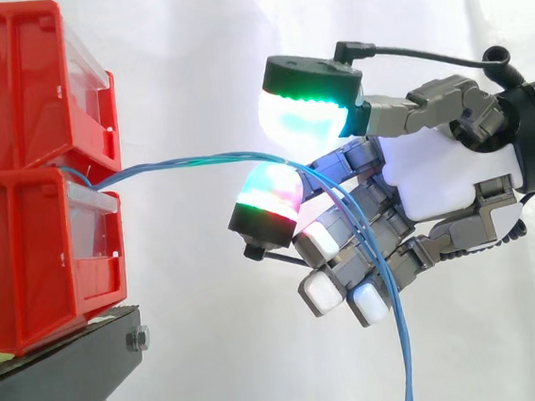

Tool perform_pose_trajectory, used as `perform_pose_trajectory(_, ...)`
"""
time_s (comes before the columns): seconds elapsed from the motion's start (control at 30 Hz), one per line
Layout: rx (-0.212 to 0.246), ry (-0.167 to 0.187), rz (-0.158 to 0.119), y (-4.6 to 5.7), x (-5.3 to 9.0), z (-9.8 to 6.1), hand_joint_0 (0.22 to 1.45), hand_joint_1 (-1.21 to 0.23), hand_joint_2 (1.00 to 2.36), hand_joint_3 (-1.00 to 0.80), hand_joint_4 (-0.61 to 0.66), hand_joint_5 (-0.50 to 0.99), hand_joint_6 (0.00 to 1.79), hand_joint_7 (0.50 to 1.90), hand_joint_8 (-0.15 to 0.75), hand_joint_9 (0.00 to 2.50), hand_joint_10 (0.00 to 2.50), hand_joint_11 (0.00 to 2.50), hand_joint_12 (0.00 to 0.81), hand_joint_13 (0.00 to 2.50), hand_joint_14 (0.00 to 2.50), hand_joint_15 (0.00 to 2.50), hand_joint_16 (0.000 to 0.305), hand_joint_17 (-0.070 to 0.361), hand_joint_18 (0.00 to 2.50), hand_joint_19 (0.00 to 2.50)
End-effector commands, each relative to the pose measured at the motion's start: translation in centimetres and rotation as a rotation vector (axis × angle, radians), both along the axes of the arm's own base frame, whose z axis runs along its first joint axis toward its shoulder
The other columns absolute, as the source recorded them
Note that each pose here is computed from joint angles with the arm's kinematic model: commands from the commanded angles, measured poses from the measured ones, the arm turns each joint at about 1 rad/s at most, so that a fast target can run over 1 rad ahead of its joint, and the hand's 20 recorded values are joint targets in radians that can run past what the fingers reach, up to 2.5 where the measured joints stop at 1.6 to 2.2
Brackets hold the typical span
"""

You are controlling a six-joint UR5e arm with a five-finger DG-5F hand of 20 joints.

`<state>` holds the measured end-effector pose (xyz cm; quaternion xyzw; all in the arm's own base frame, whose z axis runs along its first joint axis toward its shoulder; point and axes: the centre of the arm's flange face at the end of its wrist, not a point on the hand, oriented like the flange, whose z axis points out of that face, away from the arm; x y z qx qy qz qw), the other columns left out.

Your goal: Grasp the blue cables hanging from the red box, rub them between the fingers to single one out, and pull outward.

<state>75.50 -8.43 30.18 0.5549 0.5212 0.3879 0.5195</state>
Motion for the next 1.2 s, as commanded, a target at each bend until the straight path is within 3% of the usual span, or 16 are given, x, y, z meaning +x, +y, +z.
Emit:
perform_pose_trajectory(0.0,0.0,0.0,0.0,0.0,0.0,0.03,0.61,-0.74,1.01,-0.39,0.17,-0.21,0.89,1.1,0.335,0.96,0.02,0.84,0.409,0.91,0.02,0.57,0.057,0.129,0.88,0.66)
perform_pose_trajectory(0.3,0.001,-0.008,0.0,0.01,0.13,0.39,0.64,-0.76,1.02,-0.2,0.05,-0.2,0.92,1.18,0.338,0.99,0.02,0.85,0.404,0.93,0.02,0.57,0.057,0.127,0.89,0.65)
perform_pose_trajectory(0.6,0.002,-0.01,0.0,0.02,0.18,0.58,0.7,-0.83,1.01,-0.37,0.01,-0.21,0.91,1.06,0.322,0.95,0.02,0.84,0.394,0.9,0.02,0.56,0.056,0.127,0.87,0.62)
perform_pose_trajectory(0.97,0.001,0.005,0.0,0.01,0.07,0.53,0.78,-0.88,1.0,-0.45,0.0,-0.21,0.91,1.14,0.311,0.95,0.02,0.84,0.384,0.89,0.02,0.55,0.055,0.124,0.86,0.6)
perform_pose_trajectory(1.17,0.009,0.013,-0.002,-0.01,-0.06,0.62,0.75,-0.91,1.0,-0.5,0.06,-0.22,0.91,1.05,0.3,0.91,0.02,0.83,0.38,0.88,0.02,0.54,0.056,0.125,0.87,0.57)
